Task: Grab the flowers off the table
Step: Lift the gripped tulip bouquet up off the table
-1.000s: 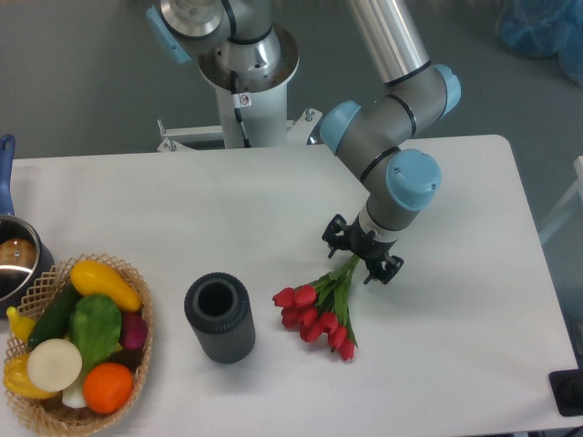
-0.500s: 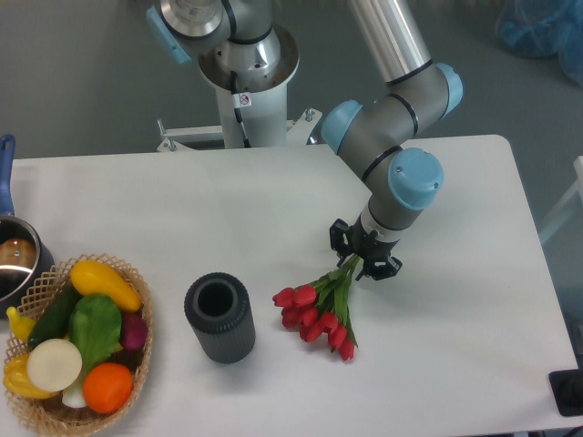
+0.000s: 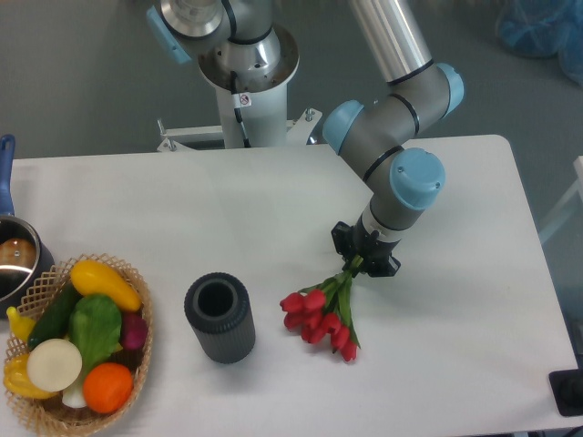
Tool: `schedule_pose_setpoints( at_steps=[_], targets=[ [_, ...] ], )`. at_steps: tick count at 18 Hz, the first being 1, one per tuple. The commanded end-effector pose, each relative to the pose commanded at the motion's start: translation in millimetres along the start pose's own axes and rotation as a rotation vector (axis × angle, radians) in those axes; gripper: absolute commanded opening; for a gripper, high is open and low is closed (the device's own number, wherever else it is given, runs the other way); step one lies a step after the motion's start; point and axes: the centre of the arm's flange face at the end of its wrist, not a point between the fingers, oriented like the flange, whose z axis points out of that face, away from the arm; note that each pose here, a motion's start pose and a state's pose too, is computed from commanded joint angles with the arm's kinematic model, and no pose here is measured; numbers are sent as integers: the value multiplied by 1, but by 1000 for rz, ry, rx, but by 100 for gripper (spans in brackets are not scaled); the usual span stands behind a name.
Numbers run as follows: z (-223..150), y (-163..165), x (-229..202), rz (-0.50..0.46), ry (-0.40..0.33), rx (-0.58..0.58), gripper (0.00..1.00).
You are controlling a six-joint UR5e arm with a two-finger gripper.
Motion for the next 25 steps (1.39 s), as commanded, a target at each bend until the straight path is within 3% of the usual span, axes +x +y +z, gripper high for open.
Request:
schedule_pose_setpoints(
  at_steps=[4,10,20,25],
  targets=[
    [-10,3,-1,-6,-12,2,23],
    [-70,-2,1,-2,-87,39,23],
    [-166,-17,22,-3,-175,296,23],
    [-232,-29,36,-13,-213,505,23]
  ],
)
